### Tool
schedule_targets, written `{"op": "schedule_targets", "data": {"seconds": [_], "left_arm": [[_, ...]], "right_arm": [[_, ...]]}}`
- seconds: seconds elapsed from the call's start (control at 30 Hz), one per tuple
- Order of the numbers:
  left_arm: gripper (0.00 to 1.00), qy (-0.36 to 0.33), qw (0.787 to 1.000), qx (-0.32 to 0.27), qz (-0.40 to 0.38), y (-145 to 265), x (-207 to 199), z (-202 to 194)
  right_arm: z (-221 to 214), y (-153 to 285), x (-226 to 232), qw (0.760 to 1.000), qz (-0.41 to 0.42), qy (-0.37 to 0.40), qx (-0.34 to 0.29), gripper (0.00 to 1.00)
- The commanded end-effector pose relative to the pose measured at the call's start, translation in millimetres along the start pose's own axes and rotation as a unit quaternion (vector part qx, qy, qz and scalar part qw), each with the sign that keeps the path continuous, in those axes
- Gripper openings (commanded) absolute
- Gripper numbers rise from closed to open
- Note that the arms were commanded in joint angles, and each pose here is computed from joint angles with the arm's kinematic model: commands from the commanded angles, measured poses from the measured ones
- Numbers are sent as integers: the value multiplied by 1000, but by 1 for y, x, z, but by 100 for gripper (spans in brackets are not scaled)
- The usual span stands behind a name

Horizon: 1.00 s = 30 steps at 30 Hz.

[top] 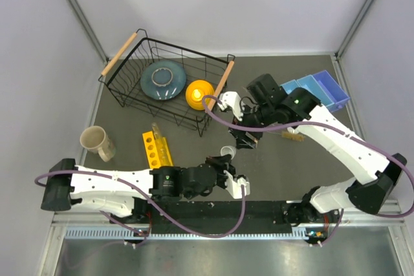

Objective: Organize the chemistry lab equipment

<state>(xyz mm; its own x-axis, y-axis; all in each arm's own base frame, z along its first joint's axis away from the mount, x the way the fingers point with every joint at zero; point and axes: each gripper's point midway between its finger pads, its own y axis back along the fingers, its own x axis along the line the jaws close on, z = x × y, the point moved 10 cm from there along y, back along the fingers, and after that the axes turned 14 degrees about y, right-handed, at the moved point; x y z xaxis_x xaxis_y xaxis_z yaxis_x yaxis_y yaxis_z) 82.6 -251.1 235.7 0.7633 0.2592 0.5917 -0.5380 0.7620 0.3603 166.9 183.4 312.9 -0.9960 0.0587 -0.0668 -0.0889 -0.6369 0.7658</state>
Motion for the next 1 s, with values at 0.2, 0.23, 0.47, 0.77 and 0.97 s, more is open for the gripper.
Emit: {"op": "schedule_targets", "data": {"seconds": [0.2,0.23,0.47,0.77,0.97], "left_arm": [[0,75,995,-68,-15,3,2,22],[0,80,994,-71,-15,5,3,22],[0,115,989,-85,-42,14,2,15],[0,126,988,-51,-71,15,-1,7],[0,142,987,-39,-68,16,1,5]], "right_arm": [[48,-3,0,998,-34,49,1,66],[48,-5,2,998,-32,56,8,66],[45,-19,12,992,-40,102,68,63],[46,-35,14,979,-71,141,128,50],[39,-46,20,966,-81,175,171,49]]}}
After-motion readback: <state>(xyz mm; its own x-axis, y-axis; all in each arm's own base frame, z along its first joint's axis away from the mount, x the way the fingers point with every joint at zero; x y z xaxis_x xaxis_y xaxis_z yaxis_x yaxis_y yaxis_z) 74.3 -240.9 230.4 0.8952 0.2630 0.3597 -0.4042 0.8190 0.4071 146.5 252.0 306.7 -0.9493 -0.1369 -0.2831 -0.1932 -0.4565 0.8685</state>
